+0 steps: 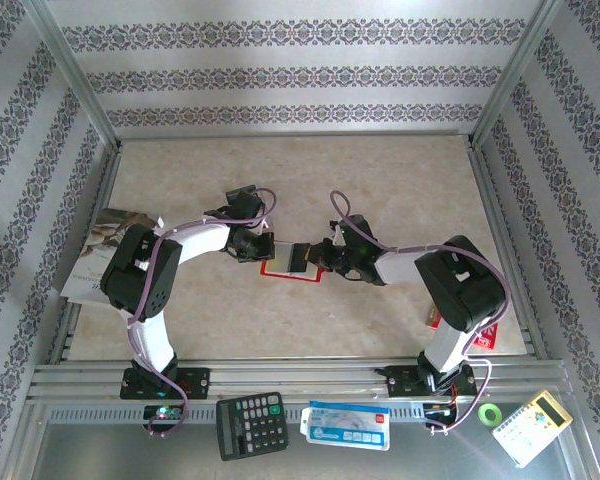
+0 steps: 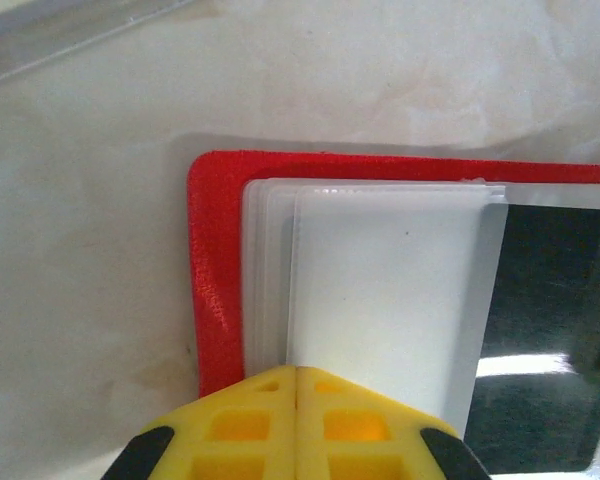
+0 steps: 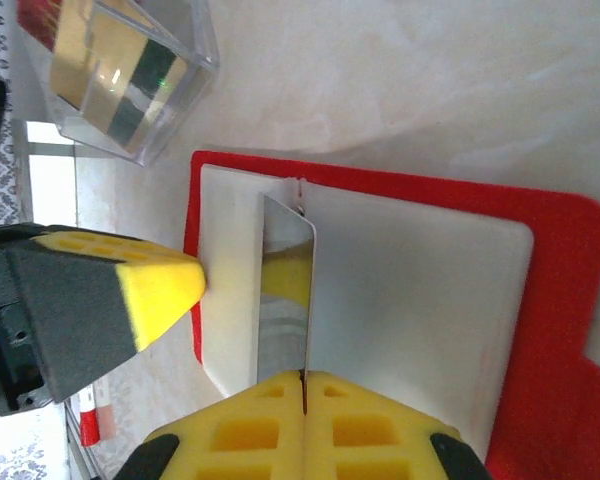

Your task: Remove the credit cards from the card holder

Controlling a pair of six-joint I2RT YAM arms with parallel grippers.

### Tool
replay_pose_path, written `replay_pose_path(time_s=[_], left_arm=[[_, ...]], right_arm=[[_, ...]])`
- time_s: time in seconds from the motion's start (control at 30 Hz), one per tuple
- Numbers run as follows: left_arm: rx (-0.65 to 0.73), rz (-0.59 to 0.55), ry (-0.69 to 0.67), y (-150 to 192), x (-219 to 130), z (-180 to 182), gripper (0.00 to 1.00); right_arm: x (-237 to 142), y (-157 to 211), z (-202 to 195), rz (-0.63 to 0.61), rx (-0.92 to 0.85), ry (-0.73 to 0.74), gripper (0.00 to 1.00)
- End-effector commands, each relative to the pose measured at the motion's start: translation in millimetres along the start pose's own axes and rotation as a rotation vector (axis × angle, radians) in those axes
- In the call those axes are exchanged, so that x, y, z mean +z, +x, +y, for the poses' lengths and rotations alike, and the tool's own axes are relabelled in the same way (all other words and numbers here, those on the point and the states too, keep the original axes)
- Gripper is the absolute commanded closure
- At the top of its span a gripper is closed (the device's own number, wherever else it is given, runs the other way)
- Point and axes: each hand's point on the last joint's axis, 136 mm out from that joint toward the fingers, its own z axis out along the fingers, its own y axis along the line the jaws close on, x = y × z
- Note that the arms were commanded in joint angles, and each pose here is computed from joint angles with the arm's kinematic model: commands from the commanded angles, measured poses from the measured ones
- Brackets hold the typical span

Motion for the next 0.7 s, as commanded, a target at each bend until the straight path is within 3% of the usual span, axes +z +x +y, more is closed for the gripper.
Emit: replay_pose_path(time_s=[0.0,0.2,0.4,0.67], left_arm=[[-0.04,0.004,0.04,0.5,-7.2,-5.2,0.9],[-0.017,-0.178,0.158,-44.6,-57.8,-50.5,0.71],[-0.019,-0.309,0.254,-52.9,-105.9,-74.1,0.5],[-0.027,-0.489,0.566,-57.9,-176.3,-116.4,0.13]], right_arm=[[-14.7,-8.7,6.7,-0.067,-0.055,-0.032,1.0],[-47.2,-17.5,39.8,-0.136,-0.119,-0.143,1.0],[-82.2,-26.2,84.8,-0.221,-0.212,-0.279,1.0],[-105.2,-49.3,147.5,-0.281,-0.206,-0.503,1.0]])
